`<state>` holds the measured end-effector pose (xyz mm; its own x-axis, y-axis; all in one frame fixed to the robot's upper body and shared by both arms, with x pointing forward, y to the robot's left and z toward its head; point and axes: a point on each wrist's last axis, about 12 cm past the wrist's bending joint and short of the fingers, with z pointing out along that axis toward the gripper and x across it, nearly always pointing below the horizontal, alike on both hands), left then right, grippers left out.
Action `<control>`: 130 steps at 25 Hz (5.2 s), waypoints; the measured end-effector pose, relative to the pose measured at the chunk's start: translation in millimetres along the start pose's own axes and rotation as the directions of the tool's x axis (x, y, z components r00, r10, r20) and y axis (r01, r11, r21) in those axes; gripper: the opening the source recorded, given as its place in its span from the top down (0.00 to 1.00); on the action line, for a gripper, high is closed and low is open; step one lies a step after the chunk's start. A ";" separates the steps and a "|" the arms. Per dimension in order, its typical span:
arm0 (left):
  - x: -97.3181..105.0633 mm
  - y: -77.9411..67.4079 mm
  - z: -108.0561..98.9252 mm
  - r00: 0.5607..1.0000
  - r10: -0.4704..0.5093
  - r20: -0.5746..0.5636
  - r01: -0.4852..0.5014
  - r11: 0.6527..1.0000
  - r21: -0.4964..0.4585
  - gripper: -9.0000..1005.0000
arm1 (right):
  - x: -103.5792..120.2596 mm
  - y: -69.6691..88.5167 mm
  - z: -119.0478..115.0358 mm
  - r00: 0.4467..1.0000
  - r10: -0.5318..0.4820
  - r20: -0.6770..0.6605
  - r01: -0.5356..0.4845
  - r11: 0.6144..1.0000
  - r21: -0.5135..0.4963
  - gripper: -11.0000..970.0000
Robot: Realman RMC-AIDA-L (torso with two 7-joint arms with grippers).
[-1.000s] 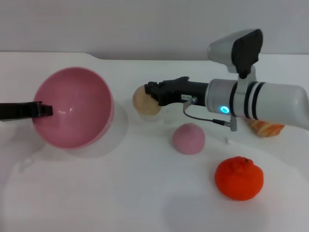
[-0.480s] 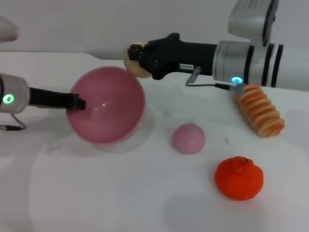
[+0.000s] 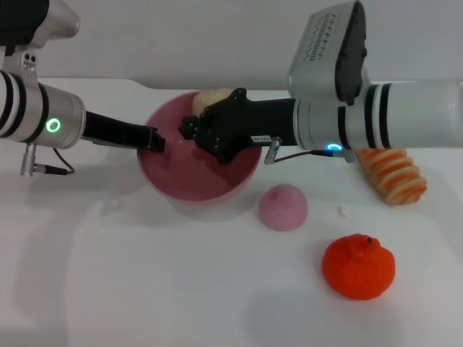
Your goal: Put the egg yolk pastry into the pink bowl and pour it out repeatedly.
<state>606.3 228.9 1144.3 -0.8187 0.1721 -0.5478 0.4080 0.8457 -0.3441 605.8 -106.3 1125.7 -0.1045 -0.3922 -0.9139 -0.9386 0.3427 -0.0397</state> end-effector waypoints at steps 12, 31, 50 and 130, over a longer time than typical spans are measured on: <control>9.4 5.8 5.5 0.999 -0.026 -0.030 0.026 1.000 -0.008 0.99 | -13.7 -6.7 -32.1 0.991 0.021 0.136 -0.032 0.996 0.080 0.74; 24.3 -2.4 24.0 0.992 0.032 -0.120 -0.034 0.999 -0.022 0.98 | 68.5 -50.5 -126.2 0.917 0.214 0.337 -0.348 0.841 0.414 0.50; 11.0 -8.2 22.2 0.997 0.006 -0.071 -0.007 1.000 -0.009 0.78 | 86.6 -51.0 -130.6 0.903 0.266 0.337 -0.400 0.809 0.432 0.50; 198.5 68.1 -11.6 0.379 0.455 0.806 0.145 0.831 -0.537 0.19 | 162.7 43.4 -120.6 0.874 -0.070 0.481 -0.412 0.418 0.810 0.50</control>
<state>466.9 326.6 1020.9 0.2008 0.0432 -0.9787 0.0034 0.9990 0.0448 508.3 -258.1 1024.0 0.1326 0.0434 -0.9902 -0.0827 0.9960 0.0326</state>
